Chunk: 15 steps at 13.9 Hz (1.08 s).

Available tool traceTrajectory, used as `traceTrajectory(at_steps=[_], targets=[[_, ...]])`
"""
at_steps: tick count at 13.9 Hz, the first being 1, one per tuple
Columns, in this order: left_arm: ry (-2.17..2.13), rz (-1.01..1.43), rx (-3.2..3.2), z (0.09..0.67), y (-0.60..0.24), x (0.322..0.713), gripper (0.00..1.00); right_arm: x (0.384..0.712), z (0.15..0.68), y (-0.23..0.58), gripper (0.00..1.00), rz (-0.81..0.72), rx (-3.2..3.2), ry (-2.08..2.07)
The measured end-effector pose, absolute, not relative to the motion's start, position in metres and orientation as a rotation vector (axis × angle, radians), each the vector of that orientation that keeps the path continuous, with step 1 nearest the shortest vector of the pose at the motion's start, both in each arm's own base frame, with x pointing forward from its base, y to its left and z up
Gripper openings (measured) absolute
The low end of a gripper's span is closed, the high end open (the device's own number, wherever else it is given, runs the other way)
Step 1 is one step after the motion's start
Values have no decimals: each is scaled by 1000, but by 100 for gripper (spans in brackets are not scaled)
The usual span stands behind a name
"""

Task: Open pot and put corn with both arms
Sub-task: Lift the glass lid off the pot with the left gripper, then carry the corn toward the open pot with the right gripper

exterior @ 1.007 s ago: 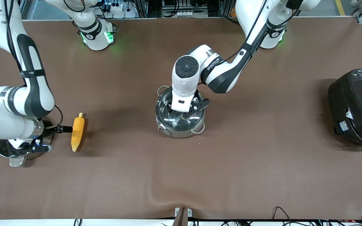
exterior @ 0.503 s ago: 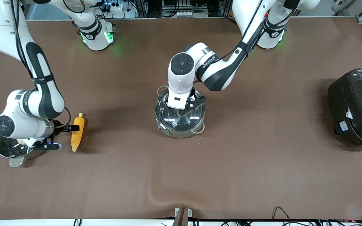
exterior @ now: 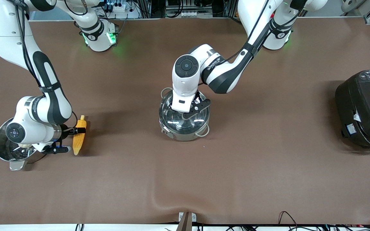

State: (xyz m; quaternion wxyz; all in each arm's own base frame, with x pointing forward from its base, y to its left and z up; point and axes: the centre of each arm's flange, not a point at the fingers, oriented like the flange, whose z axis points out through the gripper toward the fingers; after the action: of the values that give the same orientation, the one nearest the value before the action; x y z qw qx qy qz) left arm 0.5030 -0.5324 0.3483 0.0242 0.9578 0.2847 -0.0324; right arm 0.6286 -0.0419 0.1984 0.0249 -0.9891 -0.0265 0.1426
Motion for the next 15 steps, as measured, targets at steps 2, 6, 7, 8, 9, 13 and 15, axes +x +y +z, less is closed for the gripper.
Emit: traceTrajectory(at_steps=[2,6,7,8,9,13,15], targets=[[888,-82,2951,378,-521,513,51,627,189,-42,100,460,-3052,-111],[737,2,2979,505,-411,561,51,625,182,-46,91,476,-3042,-148],[656,-12,3022,526,-367,573,51,624,182,-47,81,476,-3042,-147],[602,-30,3052,537,-323,587,51,624,182,-48,71,476,-3042,-147],[564,-46,3070,539,-283,600,51,624,181,-48,58,476,-3041,-147],[363,-148,3117,482,-156,640,51,626,185,-46,46,466,-3040,-162],[315,-166,3114,435,-99,646,51,631,202,-39,39,429,-3038,-206]])
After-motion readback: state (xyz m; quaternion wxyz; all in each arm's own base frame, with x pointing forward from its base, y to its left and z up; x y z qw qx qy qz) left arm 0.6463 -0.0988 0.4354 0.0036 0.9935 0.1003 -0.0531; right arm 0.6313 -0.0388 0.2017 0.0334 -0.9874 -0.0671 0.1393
